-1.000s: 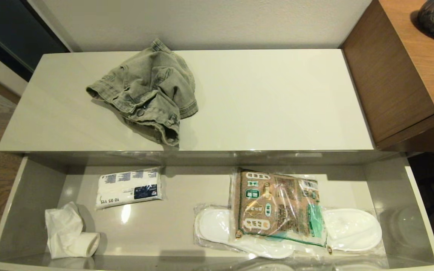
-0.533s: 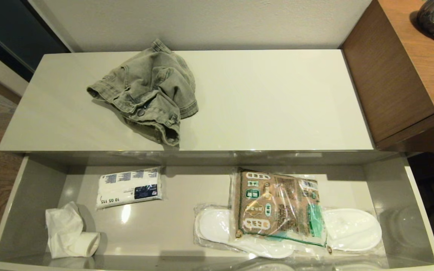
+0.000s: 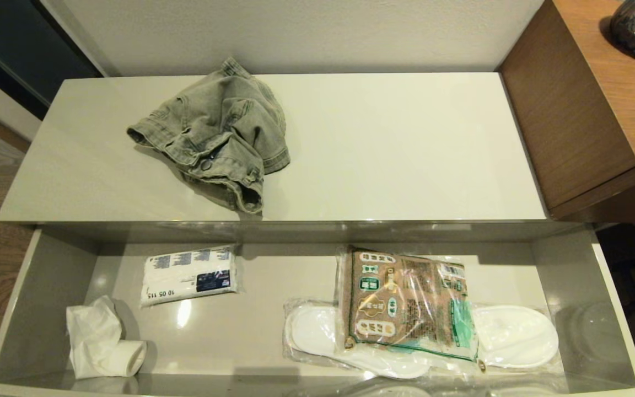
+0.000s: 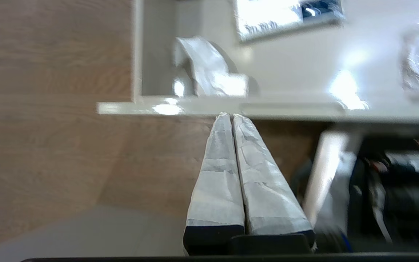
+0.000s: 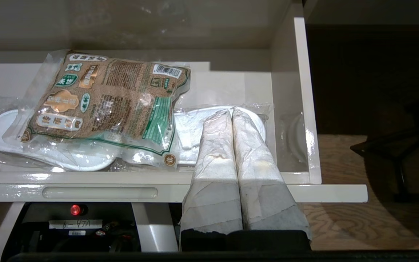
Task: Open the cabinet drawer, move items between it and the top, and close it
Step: Close the drawer
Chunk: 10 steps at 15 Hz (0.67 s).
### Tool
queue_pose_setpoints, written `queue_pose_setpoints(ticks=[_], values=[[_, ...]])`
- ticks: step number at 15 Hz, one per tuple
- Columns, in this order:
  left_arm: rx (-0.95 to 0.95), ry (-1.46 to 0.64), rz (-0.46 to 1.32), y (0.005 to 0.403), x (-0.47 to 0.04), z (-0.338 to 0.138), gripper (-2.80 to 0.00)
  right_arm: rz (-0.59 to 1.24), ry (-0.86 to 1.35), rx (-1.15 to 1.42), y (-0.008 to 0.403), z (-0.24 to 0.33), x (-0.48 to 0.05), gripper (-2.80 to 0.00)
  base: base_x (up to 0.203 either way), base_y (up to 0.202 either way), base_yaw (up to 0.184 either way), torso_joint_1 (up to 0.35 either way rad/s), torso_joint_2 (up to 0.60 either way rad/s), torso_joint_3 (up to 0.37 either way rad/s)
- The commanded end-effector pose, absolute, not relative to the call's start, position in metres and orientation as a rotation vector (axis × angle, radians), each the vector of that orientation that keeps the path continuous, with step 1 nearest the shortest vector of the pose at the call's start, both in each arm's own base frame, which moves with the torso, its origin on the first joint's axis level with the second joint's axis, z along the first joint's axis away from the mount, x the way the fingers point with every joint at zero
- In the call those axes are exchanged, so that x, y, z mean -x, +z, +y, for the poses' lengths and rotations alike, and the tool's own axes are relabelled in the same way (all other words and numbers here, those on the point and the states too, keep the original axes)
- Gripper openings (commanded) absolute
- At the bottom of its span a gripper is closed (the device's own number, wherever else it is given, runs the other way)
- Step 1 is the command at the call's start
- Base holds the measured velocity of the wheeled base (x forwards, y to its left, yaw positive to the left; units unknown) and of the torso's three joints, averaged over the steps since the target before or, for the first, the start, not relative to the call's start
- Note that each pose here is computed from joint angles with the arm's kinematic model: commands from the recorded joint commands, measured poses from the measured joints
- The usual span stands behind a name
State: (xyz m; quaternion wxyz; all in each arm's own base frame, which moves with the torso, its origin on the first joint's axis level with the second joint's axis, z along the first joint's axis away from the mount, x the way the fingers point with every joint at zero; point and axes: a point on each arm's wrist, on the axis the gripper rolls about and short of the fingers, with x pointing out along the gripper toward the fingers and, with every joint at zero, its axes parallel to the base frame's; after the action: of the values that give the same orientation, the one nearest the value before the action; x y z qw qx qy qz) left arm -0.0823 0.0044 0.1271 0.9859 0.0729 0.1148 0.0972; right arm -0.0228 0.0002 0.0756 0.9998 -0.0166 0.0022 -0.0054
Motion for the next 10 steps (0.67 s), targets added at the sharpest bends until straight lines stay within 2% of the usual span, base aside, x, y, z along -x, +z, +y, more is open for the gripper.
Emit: queue_pose_setpoints(ticks=[1,3,6,7,9,10], values=[[-0.142,0.208,0.177,0.118,0.064,0.005,-2.80,0.006,-0.011,0.034,0.076,0.000,0.023,-2.80,0.000,0.000,0.000,0.000,0.00,0.000],[-0.133,0.212,0.083,0.102,0.042,0.005,-2.80,0.006,-0.011,0.034,0.076,0.000,0.023,-2.80,0.000,0.000,0.000,0.000,0.00,0.000],[-0.117,0.119,-0.184,0.098,0.026,0.002,-2.80,0.006,-0.011,0.034,0.076,0.000,0.023,-2.80,0.000,0.000,0.000,0.000,0.00,0.000],[-0.120,0.071,-0.174,0.095,0.025,0.001,-2.80,0.006,-0.011,0.034,0.076,0.000,0.023,-2.80,0.000,0.000,0.000,0.000,0.00,0.000],[-0.095,0.016,0.017,0.075,0.023,0.000,-2.80,0.006,-0.011,0.034,0.076,0.000,0.023,-2.80,0.000,0.000,0.000,0.000,0.00,0.000],[-0.074,0.008,0.039,0.072,0.023,0.000,-2.80,0.006,-0.011,0.034,0.076,0.000,0.023,-2.80,0.000,0.000,0.000,0.000,0.00,0.000]])
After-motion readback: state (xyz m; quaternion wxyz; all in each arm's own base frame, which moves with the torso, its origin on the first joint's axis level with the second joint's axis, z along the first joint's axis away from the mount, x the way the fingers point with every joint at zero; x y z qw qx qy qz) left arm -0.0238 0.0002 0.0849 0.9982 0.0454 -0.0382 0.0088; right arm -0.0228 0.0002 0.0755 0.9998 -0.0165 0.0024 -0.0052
